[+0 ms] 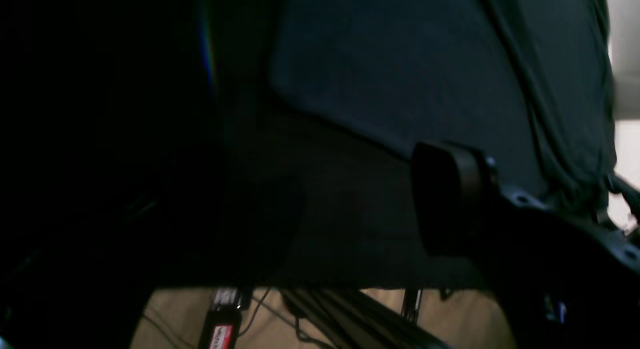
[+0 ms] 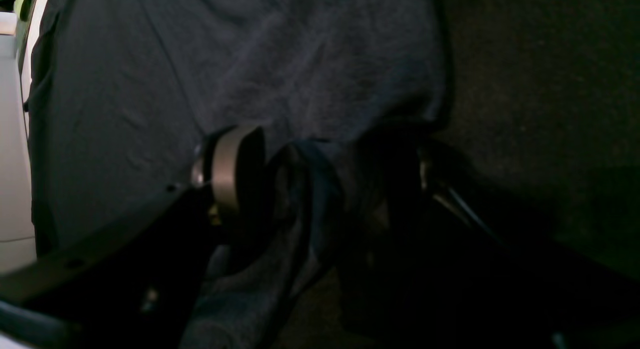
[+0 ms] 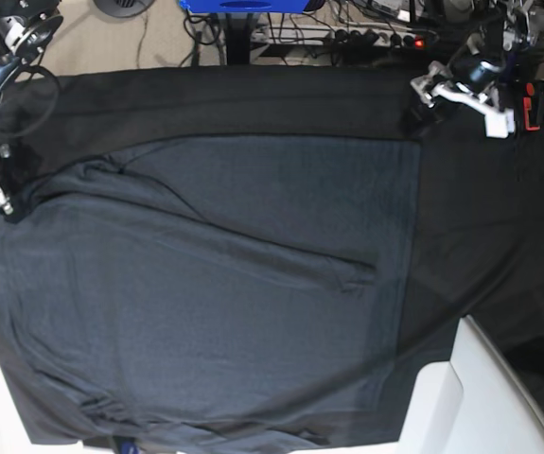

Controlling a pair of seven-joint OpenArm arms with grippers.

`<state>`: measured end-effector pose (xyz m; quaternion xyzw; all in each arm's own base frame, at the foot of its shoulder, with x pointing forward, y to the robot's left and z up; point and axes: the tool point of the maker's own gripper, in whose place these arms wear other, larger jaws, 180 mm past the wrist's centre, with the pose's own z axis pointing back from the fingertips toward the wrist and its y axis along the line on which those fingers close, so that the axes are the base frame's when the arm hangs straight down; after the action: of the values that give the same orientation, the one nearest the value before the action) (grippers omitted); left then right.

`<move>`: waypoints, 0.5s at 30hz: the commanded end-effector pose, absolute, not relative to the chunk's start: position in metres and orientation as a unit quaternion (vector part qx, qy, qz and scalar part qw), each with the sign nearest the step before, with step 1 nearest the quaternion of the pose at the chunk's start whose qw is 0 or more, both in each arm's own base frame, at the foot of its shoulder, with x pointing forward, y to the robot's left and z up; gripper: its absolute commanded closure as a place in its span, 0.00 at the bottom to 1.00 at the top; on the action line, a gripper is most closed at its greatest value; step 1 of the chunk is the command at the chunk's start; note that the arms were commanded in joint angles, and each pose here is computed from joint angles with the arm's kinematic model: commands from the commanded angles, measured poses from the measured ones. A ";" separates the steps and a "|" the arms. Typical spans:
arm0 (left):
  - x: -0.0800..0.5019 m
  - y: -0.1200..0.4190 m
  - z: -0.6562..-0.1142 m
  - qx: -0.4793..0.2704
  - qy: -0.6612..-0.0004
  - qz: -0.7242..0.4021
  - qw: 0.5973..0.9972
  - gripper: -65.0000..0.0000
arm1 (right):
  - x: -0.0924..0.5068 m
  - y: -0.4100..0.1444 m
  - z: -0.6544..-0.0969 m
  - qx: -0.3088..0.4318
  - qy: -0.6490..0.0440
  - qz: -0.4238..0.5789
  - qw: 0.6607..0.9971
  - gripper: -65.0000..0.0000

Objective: Fold the T-shirt properly
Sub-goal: 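Release the shirt and raise the left gripper back toward the collar, then grasp the collar edge with both grippers and lift it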

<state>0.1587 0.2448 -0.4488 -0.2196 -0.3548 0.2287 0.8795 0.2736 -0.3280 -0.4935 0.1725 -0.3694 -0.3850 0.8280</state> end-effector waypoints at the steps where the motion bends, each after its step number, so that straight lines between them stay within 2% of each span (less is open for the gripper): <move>1: 0.165 0.255 -0.438 -0.215 -0.376 0.226 0.873 0.14 | 0.254 -0.327 -0.505 0.161 -0.334 -0.383 0.846 0.46; 4: 0.164 0.257 -0.438 -0.212 -0.375 0.225 0.874 0.14 | 0.235 -0.322 -0.517 0.149 -0.316 -0.402 0.846 0.46; 9: 0.164 0.253 -0.438 -0.216 -0.374 0.224 0.874 0.14 | 0.228 -0.315 -0.521 0.147 -0.310 -0.398 0.851 0.34; 15: 0.163 0.254 -0.437 -0.215 -0.375 0.226 0.873 0.14 | 0.246 -0.314 -0.513 0.155 -0.322 -0.396 0.846 0.34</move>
<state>0.1585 0.2484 -0.4470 -0.2160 -0.3581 0.2308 0.8785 0.2621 -0.3216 -0.4965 0.1653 -0.3736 -0.3967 0.8220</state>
